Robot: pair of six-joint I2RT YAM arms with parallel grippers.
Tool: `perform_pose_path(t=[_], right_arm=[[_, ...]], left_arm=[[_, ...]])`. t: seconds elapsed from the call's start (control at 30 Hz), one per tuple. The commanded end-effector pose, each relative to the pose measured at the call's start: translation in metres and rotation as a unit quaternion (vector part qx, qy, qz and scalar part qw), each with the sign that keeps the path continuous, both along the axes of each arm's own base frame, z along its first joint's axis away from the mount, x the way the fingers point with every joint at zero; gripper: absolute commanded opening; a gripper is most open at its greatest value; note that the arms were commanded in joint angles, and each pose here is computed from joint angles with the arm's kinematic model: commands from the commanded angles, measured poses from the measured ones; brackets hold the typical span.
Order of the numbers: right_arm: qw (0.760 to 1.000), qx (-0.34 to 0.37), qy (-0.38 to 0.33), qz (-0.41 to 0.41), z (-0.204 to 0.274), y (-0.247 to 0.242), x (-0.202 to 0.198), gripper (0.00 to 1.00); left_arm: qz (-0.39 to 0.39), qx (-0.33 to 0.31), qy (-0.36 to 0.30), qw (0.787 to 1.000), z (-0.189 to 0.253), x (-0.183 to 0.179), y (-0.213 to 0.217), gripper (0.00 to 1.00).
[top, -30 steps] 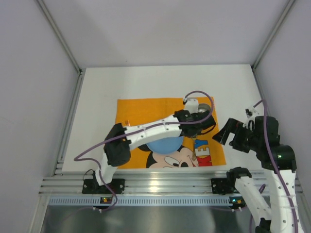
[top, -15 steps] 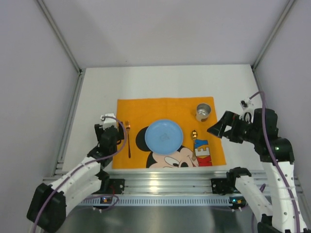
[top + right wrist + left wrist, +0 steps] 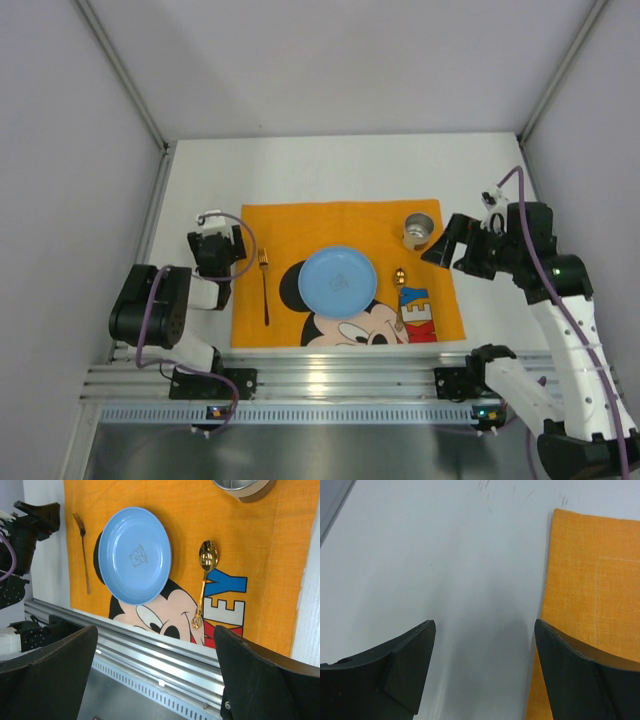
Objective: Set the dinner table for one person
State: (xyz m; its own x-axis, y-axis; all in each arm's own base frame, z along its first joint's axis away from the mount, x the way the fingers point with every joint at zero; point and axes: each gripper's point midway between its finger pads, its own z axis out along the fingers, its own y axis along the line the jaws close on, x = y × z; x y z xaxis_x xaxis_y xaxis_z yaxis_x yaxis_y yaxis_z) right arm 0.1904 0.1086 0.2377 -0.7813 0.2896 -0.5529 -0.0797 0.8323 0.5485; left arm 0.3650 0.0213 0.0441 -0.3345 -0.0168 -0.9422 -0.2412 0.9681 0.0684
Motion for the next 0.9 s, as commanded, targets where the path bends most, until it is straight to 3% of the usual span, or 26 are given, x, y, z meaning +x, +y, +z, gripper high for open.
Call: perform_pose_path(t=[0.0, 0.07, 0.17, 0.2, 0.37, 0.43, 0.53, 0.57, 0.6, 0.63, 0.67, 0.7, 0.77, 0.8, 0.83, 0.87], right_arm=[[0.999, -0.001, -0.044, 0.016, 0.022, 0.008, 0.025, 1.00], [0.999, 0.000, -0.048, 0.015, 0.025, 0.011, 0.033, 1.00], [0.998, 0.004, -0.069, 0.009, 0.038, 0.015, 0.048, 1.00], [0.997, 0.006, -0.078, 0.013, 0.043, 0.017, 0.050, 1.00], [0.986, -0.034, -0.150, -0.063, 0.081, -0.009, 0.073, 1.00], [0.965, -0.092, -0.201, -0.139, 0.095, -0.043, 0.083, 1.00], [0.901, -0.155, -0.302, -0.271, 0.111, -0.100, 0.086, 1.00], [0.897, -0.189, -0.293, -0.273, 0.066, -0.108, 0.091, 1.00], [0.867, -0.174, -0.365, -0.292, 0.086, -0.113, 0.086, 1.00], [0.856, -0.189, -0.383, -0.292, 0.075, -0.117, 0.087, 1.00], [0.862, -0.209, -0.362, -0.286, 0.031, -0.119, 0.089, 1.00], [0.863, -0.218, -0.358, -0.282, 0.016, -0.119, 0.093, 1.00], [0.878, -0.259, -0.341, -0.213, -0.039, -0.107, 0.100, 1.00], [0.869, -0.260, -0.378, -0.186, -0.037, -0.098, 0.111, 1.00], [0.863, -0.302, -0.388, -0.116, -0.062, -0.088, 0.113, 1.00], [0.864, -0.315, -0.380, -0.100, -0.079, -0.086, 0.122, 1.00]], left_arm=[[-0.035, -0.044, -0.091, 0.994, 0.038, 0.023, -0.005, 0.86], [-0.039, -0.034, -0.131, 0.990, 0.046, 0.021, -0.004, 0.85], [-0.028, -0.040, -0.106, 0.993, 0.041, 0.023, -0.001, 0.90], [-0.029, -0.039, -0.105, 0.993, 0.040, 0.023, -0.002, 0.98], [-0.030, -0.036, -0.108, 0.993, 0.041, 0.023, -0.001, 0.98], [-0.030, -0.036, -0.108, 0.993, 0.042, 0.023, -0.001, 0.99], [-0.029, -0.036, -0.108, 0.993, 0.041, 0.023, -0.001, 0.98], [-0.030, -0.036, -0.108, 0.993, 0.041, 0.023, -0.001, 0.98], [-0.030, -0.036, -0.107, 0.993, 0.040, 0.023, -0.001, 0.98], [-0.030, -0.036, -0.108, 0.993, 0.042, 0.023, -0.001, 0.98], [-0.030, -0.036, -0.108, 0.993, 0.041, 0.023, -0.001, 0.98], [-0.030, -0.036, -0.108, 0.993, 0.041, 0.023, -0.001, 0.98], [-0.030, -0.036, -0.107, 0.993, 0.040, 0.023, -0.001, 0.98], [-0.030, -0.036, -0.108, 0.993, 0.041, 0.023, -0.001, 0.98], [-0.030, -0.036, -0.108, 0.993, 0.041, 0.023, -0.001, 0.99], [-0.030, -0.036, -0.108, 0.993, 0.041, 0.023, -0.001, 0.98]])
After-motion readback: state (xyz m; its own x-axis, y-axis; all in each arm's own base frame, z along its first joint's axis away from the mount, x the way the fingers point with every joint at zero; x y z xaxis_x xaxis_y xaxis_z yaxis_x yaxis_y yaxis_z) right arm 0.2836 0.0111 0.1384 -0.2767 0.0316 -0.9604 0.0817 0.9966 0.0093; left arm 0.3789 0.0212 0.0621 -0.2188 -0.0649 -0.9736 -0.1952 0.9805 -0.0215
